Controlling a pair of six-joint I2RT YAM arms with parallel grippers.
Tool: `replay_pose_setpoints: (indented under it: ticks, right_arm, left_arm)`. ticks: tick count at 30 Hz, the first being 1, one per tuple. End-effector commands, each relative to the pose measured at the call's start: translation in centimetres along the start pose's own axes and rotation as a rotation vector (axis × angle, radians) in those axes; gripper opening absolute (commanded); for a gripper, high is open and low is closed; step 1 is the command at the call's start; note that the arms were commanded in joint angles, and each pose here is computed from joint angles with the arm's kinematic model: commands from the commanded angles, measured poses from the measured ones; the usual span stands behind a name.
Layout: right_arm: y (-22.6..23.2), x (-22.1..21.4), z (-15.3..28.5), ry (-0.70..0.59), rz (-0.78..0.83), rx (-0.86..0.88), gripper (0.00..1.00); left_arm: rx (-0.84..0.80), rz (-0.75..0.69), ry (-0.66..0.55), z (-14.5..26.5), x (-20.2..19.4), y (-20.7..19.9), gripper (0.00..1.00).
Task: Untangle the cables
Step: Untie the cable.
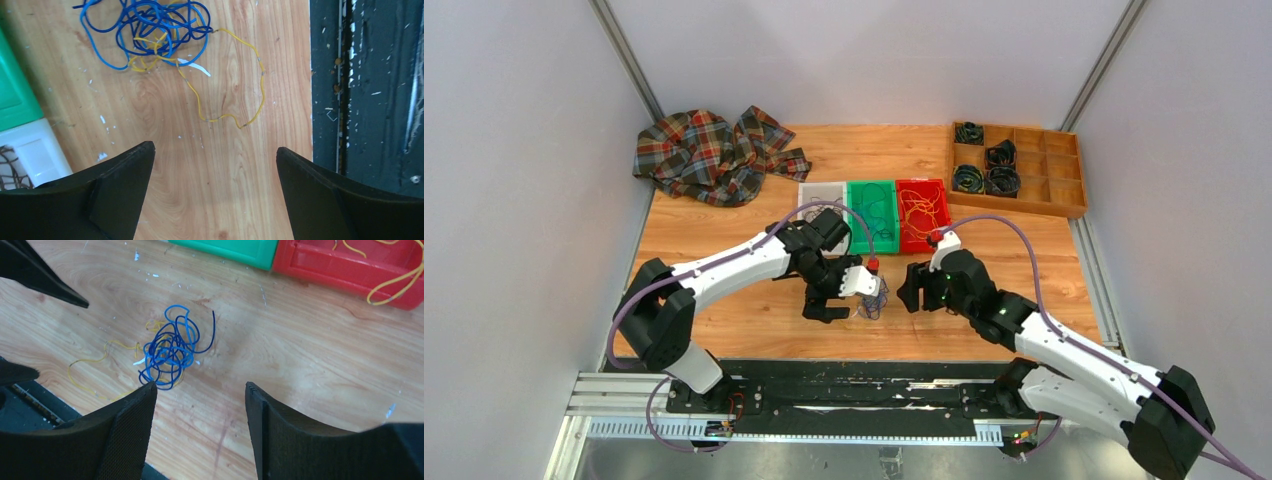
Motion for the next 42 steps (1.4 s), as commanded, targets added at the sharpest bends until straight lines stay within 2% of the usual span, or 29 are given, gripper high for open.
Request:
replay_pose_setpoints:
  ticks: [1, 6, 12, 14, 15, 22, 26, 34, 42]
  right_arm:
    - [-0.4, 0.4, 1.9, 0.027, -0.023, -0.036, 0.66]
    - [-0.5, 0.8, 3.1, -0.014, -0.052, -0.047, 0.64]
    - [-0.7, 0.9, 3.2, -0.034, -0.069, -0.074, 0.61]
    - [-0.7, 1.2, 3.3, -0.040, -0.064, -0.080, 0.60]
    - [-0.7, 1.4, 3.3, -0.045, -0.062, -0.086, 0.59]
    - [-0.3, 2.8, 3.3, -0.103, -0.053, -0.073, 0.58]
    - [0.4, 3.4, 2.8, -0.141, -0.032, 0.000, 0.59]
    - [3.0, 4.9, 0.9, -0.258, 0.102, 0.245, 0.69]
    - [7.3, 6.5, 0.9, -0.391, 0.300, 0.478, 0.72]
  left_arm:
    - [0.000, -0.097, 0.010, -1.3, 0.7, 0.5, 0.92]
    - [-0.026, -0.135, 0.009, -2.9, 1.1, 0.0, 0.77]
    - [-0.056, -0.127, -0.005, -3.4, 0.9, -0.8, 0.47]
    - [-0.027, -0.117, 0.000, -3.5, 0.6, -0.9, 0.32]
    - [-0.005, -0.114, 0.003, -3.4, 0.5, -0.9, 0.28]
    - [0.070, -0.097, -0.010, -1.8, 0.8, -1.2, 0.09]
    - [0.123, -0.104, 0.008, 1.6, 2.3, -0.9, 0.06]
    - [0.182, -0.082, -0.044, 9.2, 6.2, -1.9, 0.05]
    - [0.288, -0.076, -0.087, 13.6, 8.8, -1.4, 0.03]
Point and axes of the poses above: each gripper's point midway between its finger pads, its own z axis back along the fingers, its own y axis along the line the jaws close on, x = y × z, the point moved 8 cm from there along z, back along the fingers, and after that the axes turned 3 degrees about -z, right-handed, at the moved point
